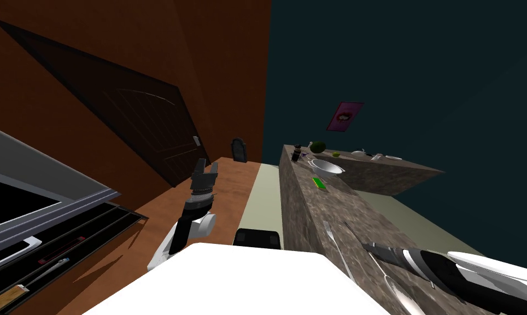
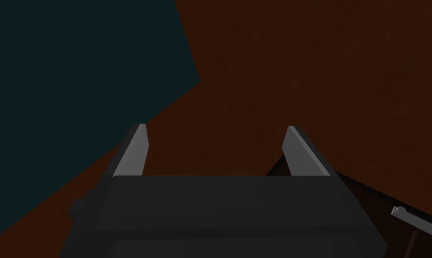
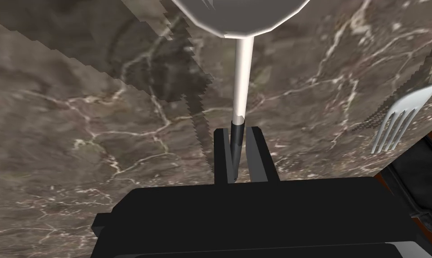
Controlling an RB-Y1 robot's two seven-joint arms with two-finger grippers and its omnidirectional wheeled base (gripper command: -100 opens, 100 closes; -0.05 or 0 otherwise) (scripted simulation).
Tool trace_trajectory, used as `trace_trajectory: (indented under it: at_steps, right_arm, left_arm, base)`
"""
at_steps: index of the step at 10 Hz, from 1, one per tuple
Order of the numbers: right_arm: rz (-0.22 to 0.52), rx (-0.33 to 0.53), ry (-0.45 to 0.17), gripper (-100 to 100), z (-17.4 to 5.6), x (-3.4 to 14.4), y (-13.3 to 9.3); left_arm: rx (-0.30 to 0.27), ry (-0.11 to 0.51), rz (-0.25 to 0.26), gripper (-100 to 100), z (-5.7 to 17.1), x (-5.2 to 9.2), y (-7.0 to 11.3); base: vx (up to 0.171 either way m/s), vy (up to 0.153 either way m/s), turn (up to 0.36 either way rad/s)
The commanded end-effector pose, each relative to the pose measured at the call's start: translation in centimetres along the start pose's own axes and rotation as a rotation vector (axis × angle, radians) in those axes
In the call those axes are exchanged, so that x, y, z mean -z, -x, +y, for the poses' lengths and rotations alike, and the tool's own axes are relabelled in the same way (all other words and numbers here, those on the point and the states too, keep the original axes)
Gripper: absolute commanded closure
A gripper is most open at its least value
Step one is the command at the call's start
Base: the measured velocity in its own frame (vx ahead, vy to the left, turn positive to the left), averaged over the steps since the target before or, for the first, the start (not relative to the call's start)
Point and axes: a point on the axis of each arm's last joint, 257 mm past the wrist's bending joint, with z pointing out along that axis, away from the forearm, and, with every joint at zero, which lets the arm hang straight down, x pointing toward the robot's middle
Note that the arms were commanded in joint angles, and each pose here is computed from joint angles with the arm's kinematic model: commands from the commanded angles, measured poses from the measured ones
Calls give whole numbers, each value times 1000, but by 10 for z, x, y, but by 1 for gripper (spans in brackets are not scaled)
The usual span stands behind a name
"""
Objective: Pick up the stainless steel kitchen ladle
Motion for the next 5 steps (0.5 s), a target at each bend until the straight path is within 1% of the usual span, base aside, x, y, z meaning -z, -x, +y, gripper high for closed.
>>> trace_trajectory:
  at_steps: [1,2,3,4,5]
  right_arm:
    - [0,0,0,0,0,0,0]
    - [0,9,4,100,2,8,12]
    - [0,13,6,100,3,13,17]
    - [-1,12,4,100,3,10,13]
    - [0,12,4,0,3,10,14]
  left_arm:
    - [0,0,0,0,0,0,0]
    - [0,0,0,0,0,0,0]
    - [0,0,0,0,0,0,0]
    - [0,0,0,0,0,0,0]
    - [0,0,0,0,0,0,0]
  base:
    - [0,0,0]
    - [-28,-2,-79]
    - [-48,-7,-94]
    - [-21,-5,-16]
    - [0,0,0]
